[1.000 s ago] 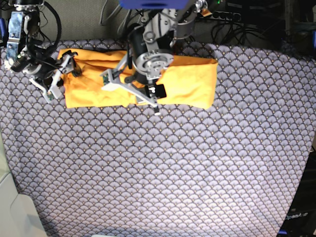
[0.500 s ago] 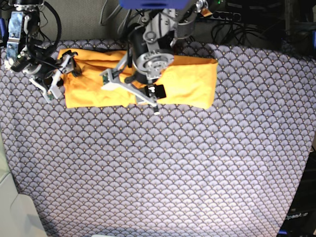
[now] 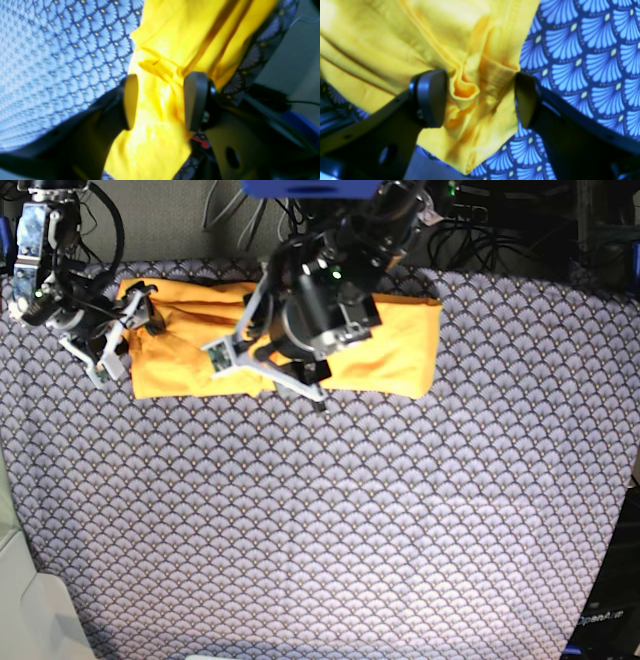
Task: Fold the T-shirt properly
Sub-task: 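Press the folded end flat with the left gripper and release, then move the left gripper back to the strip's folded end and grasp it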
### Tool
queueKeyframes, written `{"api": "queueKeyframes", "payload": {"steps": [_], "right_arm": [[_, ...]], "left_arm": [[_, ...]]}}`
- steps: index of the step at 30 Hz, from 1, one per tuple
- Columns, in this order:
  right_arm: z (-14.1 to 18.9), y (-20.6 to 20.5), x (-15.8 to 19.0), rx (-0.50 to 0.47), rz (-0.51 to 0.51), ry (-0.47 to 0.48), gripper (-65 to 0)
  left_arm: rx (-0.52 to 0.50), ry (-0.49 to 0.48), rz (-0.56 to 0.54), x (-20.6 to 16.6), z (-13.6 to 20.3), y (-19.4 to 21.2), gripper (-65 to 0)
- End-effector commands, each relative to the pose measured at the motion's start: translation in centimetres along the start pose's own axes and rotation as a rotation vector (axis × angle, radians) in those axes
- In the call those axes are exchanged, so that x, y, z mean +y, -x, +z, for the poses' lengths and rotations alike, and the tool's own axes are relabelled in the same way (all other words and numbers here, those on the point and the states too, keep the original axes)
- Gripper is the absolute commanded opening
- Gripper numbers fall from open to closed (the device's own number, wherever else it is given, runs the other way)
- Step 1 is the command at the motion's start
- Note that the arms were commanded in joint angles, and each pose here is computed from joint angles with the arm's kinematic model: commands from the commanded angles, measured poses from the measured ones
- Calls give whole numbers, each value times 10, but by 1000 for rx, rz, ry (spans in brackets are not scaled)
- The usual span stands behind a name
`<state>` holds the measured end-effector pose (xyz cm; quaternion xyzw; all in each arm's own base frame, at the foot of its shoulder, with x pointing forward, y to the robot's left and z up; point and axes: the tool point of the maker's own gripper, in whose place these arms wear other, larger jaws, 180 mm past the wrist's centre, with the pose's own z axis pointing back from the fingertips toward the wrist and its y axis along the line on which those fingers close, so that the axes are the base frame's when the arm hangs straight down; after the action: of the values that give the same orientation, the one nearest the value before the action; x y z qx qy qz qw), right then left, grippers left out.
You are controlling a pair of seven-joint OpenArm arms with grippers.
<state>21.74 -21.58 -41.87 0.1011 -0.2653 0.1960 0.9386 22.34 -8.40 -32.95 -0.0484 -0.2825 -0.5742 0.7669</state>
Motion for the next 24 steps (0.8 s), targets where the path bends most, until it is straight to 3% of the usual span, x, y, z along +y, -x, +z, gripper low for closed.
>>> {"api": "queueKeyframes", "payload": {"steps": [1, 7, 11, 19, 24], "right_arm": [[5, -9, -5, -31, 10, 8, -217], [5, -9, -4, -30, 9, 8, -217], [5, -9, -5, -31, 10, 8, -217], [5, -9, -5, -31, 10, 8, -217], [5, -11, -5, -34, 13, 10, -215]], "left_arm": [[-56, 8, 18, 3, 5, -13, -361], [-131, 61, 63, 12, 8, -18, -361], [-111, 36, 123, 26, 8, -4, -361], [50, -41, 185, 58, 14, 82, -361], [93, -56, 252, 73, 26, 123, -361]]}}
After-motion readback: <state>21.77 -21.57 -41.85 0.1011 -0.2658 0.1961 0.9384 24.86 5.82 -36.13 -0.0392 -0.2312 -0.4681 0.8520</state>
